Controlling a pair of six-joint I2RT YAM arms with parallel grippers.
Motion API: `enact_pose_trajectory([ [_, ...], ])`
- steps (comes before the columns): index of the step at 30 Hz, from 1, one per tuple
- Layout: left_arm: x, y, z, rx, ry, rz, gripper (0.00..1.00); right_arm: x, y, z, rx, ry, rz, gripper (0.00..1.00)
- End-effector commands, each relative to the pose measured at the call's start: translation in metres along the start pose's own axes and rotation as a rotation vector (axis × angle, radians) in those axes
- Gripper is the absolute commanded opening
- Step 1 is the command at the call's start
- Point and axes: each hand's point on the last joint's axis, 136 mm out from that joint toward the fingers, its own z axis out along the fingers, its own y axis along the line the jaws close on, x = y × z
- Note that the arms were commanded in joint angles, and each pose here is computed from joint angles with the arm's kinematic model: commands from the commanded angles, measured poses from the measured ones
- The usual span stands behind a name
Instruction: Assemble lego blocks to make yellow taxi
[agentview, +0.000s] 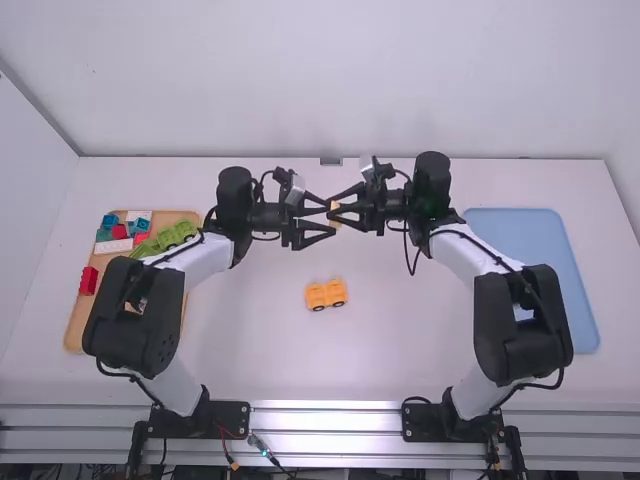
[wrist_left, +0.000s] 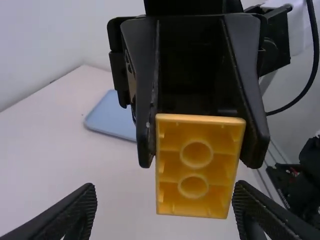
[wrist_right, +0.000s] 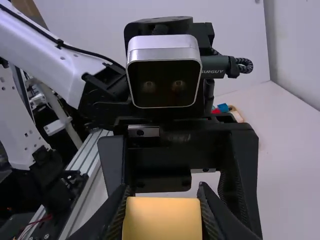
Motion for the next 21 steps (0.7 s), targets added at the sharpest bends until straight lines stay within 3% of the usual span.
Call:
enact_pose_trajectory([
  [1,-0.003,0.000,0.001,0.006,-0.003,0.009,0.72,-0.009,-0.003,0.002,0.003,-0.003,-0.027,0.09],
  [4,-0.004,0.000,0.001,0.005,-0.005,0.017,0.75,-0.008,-0.007,0.002,0.025,-0.005,-0.023,0.09],
  [11,0.006,0.017,-0.013,-0.075,0.011,-0.010,0.98,-0.003,-0.014,-0.004,0.063,-0.004,0.003,0.06],
  [17,0.026,0.038,-0.041,-0.174,0.049,-0.089,0.99,0.025,-0.069,-0.021,0.399,0.059,0.117,0.07],
  [21,0.048,0.071,-0.069,-0.379,0.101,-0.193,0.99,0.054,-0.090,-0.031,0.598,0.219,0.214,0.04],
])
